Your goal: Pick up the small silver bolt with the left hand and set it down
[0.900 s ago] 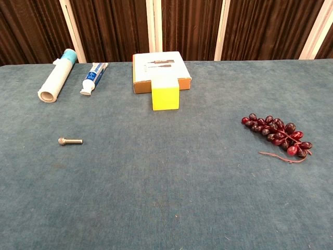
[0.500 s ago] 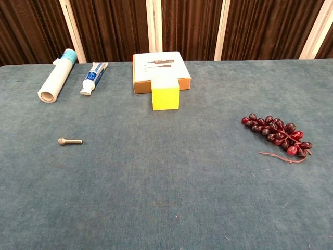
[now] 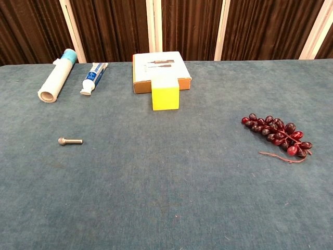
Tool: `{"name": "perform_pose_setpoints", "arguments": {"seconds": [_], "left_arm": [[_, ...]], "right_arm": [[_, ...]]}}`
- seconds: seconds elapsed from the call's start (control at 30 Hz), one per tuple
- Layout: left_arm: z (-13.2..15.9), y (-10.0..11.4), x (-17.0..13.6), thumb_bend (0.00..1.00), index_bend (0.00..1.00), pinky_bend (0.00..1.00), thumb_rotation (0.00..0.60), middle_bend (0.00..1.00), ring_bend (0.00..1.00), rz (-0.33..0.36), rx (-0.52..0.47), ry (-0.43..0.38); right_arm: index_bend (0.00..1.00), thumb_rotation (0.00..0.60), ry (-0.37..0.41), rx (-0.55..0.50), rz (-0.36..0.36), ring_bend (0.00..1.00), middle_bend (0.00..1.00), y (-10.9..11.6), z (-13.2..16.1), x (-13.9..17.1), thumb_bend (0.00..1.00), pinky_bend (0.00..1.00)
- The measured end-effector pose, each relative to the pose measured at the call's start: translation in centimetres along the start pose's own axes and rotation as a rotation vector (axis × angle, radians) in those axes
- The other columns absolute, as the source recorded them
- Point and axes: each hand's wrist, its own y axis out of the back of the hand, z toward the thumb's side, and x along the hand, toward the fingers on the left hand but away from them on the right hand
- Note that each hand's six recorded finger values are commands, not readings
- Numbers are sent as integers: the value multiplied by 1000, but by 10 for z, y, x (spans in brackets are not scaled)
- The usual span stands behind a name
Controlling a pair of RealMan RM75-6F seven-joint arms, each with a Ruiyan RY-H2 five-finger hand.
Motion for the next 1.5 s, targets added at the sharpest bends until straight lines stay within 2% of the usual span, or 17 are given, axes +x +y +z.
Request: {"name": "perform_pose_setpoints", "arguments": {"seconds": [0.3,0.6,0.73,0.93,1.23,1.5], "left_arm": [[13,-9,46,349,79,0,600,64,0,-59,83,-29],[46,-32,95,355,176,0,600,83,0,-236,122,-42],[65,-47,111,355,190,0,600,87,0,-294,154,-30],[109,-78,122,371,243,0,600,93,0,-352,182,-69],[154,-116,131,397,299,0,600,96,0,-394,197,-65],[178,-137,136,395,339,0,600,104,0,-381,237,-52]], "right_arm": [[186,600,-4,12,15,62,108,-5,2,-2,154,0],[186,600,-6,24,25,62,109,-8,4,-2,154,0],[186,600,-9,26,26,62,109,-9,4,-3,154,0],[186,600,-13,31,29,62,108,-10,4,-3,154,0],[186,600,-27,32,28,62,108,-10,0,-4,155,0],[186,600,-33,33,28,62,108,-11,-1,-5,155,0]]}}
